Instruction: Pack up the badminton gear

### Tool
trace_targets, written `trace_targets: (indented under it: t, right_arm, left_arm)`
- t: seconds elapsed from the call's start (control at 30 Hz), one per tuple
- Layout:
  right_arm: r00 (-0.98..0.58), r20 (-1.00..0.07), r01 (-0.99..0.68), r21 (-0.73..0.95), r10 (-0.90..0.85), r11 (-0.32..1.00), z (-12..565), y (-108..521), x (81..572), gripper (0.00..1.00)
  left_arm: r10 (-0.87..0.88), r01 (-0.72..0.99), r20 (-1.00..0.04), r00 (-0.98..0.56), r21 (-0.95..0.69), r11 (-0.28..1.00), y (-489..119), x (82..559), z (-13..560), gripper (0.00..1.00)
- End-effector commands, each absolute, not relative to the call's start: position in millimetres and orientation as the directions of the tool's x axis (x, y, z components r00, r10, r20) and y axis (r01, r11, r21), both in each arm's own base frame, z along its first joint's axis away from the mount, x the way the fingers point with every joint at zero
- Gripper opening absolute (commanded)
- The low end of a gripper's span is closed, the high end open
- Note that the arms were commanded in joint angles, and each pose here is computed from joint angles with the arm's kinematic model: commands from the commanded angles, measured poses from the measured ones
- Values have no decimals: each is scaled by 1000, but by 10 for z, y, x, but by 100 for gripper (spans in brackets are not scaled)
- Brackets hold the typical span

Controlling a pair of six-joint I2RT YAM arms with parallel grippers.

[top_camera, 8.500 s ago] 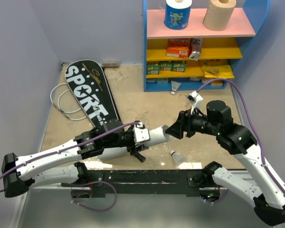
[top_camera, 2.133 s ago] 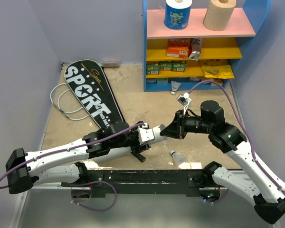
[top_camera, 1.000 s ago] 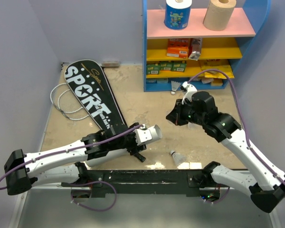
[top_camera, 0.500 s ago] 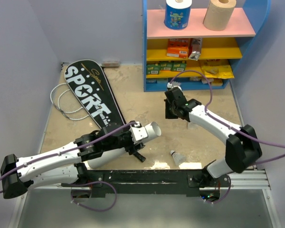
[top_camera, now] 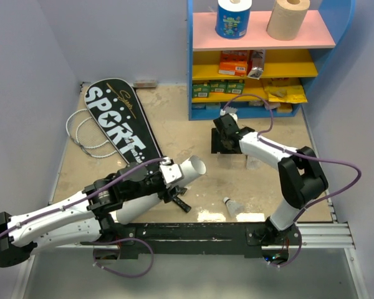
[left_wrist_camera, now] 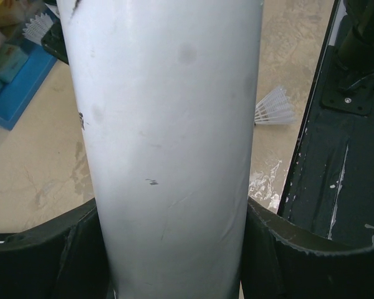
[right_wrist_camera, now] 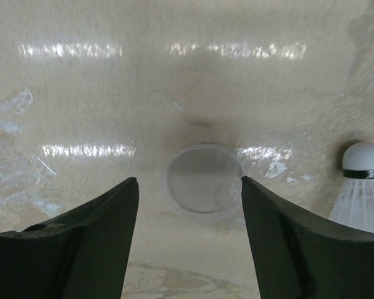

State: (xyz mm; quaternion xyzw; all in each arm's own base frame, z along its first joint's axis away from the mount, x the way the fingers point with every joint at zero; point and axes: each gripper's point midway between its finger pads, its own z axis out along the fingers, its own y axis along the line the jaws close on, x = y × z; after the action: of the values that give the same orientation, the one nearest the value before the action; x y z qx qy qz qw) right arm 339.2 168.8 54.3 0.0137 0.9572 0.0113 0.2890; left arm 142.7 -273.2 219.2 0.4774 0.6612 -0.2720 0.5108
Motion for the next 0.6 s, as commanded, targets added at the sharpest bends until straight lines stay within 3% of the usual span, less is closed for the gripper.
trace_targets:
  t: [0.0,0.33,0.57]
  right_arm:
    - [-745,-666,21,26,33,999,998,1585,3891,72]
    - [-684,-709,-86,-158,-174,984,963,1501,4533,80]
    - [-493,-823,-54,-295,-283,954,1168,1337,4810,85]
  left_arm:
    - [286,902,-958,-17,109,417,-2752,1432,2287,0]
    - [304,917,-952,-25,99,385,-2821,1404,2193,0]
    - [294,929,-955,-28,84,361,-2837,1348,2190,0]
